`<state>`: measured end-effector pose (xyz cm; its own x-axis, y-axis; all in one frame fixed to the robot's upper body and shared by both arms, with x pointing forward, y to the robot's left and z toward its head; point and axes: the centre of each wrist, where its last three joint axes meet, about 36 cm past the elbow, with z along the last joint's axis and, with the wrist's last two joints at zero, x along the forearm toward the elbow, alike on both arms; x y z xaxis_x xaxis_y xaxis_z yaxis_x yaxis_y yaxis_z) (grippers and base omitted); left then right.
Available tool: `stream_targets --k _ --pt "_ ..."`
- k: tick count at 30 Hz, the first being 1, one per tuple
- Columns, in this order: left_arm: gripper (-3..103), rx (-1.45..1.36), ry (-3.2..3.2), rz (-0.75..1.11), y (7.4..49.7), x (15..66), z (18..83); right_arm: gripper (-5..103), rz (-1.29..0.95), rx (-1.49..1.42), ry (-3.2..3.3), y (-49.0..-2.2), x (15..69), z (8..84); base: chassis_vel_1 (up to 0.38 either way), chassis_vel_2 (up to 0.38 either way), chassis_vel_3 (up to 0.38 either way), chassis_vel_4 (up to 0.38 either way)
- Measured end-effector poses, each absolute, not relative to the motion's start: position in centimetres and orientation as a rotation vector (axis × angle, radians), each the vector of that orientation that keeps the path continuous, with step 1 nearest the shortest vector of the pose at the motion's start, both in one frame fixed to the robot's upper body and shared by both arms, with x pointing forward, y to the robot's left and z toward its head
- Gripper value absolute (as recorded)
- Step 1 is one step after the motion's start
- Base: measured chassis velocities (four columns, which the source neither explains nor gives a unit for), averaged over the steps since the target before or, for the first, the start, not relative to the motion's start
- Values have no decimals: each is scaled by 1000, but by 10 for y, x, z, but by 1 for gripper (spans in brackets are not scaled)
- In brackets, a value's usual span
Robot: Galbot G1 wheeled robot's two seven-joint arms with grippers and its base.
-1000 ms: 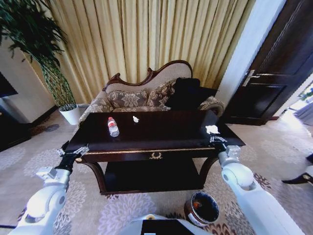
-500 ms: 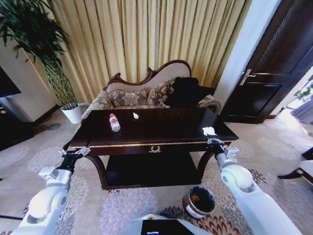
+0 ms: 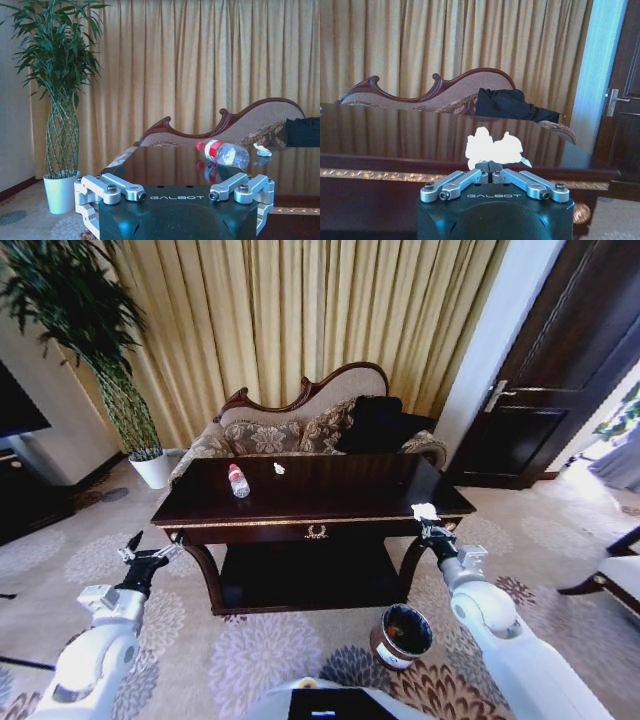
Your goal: Move to the front of the table and place the trash on the table into the trash bin.
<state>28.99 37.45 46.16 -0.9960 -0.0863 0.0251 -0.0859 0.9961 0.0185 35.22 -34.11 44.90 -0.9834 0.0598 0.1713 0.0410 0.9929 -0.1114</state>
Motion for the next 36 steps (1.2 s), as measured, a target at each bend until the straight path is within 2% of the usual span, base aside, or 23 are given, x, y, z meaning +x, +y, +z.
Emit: stream_targets --k 9,13,26,32,34,36 --pt "100 135 -3115 -18 373 291 460 0 221 -85 -2891 -356 348 407 54 -51 -55 45" --pt "100 144 -3113 -14 373 291 458 0 321 -82 -2721 -381 338 353 0 0 0 0" --pt "100 156 -3111 -7 371 289 457 0 459 -147 -2463 -414 318 247 0 0 0 0" --pt "100 159 -3113 -11 372 288 458 0 509 -184 -2412 -414 306 220 0 0 0 0" --pt "100 158 -3113 -12 372 288 458 -3 514 -183 -2409 -411 303 219 0 0 0 0" --pt "100 156 -3113 -13 372 288 458 7 524 -183 -2415 -406 302 221 0 0 0 0"
